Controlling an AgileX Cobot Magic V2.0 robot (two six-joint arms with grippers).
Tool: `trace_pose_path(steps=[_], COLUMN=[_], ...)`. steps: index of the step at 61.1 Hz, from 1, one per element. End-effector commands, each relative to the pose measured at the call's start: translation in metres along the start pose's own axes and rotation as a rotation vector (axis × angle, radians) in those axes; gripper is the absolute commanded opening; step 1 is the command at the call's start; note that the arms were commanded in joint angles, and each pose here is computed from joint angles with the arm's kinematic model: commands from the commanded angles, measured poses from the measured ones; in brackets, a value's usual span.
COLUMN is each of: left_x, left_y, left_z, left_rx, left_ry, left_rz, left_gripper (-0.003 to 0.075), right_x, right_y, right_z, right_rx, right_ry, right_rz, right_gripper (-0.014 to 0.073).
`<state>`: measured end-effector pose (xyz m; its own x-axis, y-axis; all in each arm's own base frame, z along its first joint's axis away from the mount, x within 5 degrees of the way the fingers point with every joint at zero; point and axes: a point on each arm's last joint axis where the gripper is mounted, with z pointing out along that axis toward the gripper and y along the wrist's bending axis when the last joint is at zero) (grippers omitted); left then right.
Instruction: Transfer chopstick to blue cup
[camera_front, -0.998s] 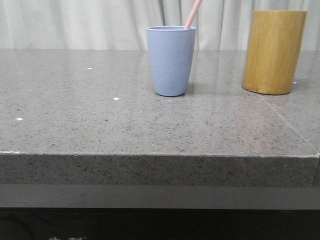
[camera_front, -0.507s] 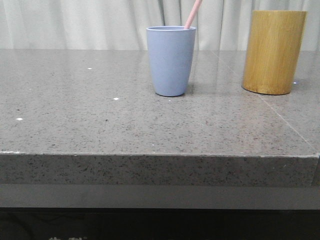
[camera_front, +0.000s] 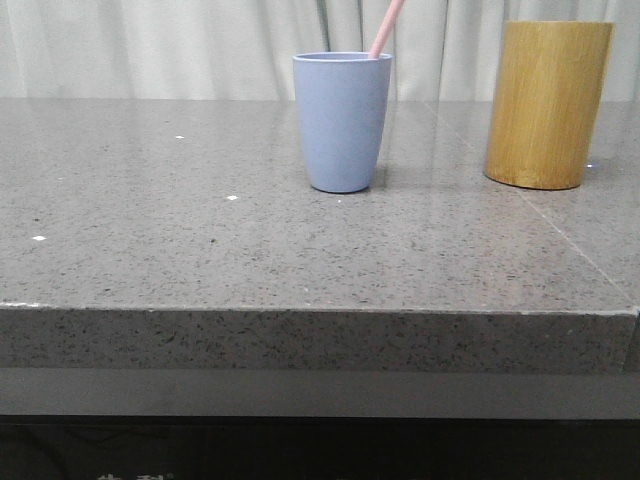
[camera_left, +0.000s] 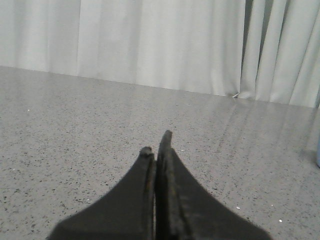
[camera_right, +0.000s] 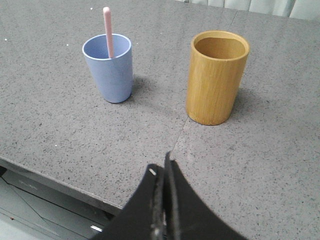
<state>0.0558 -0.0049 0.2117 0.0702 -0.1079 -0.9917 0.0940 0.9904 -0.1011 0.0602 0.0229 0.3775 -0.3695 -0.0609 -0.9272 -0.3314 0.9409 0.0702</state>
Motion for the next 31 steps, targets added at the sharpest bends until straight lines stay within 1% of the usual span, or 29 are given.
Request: trace_pose_path(steps=[1,31], left_x=[-0.0047,-0.0038], left_y=[0.0002,0.0002], left_z=[-0.0022,-0.0019], left_rx=[0.001,0.001], left_ry=[-0.096,-0.086], left_rz=[0.009,0.009], left_gripper=[-0.0019,-0.0019], right_x=[-0.0127,-0.0127], right_y=[0.0005,0.0005], right_z=[-0.0030,-0.0030], right_rx=[-0.001,-0.001], right_ry=[-0.091,-0.091], right_rz=[-0.002,-0.002], right_gripper=[-0.0067,-0.0067])
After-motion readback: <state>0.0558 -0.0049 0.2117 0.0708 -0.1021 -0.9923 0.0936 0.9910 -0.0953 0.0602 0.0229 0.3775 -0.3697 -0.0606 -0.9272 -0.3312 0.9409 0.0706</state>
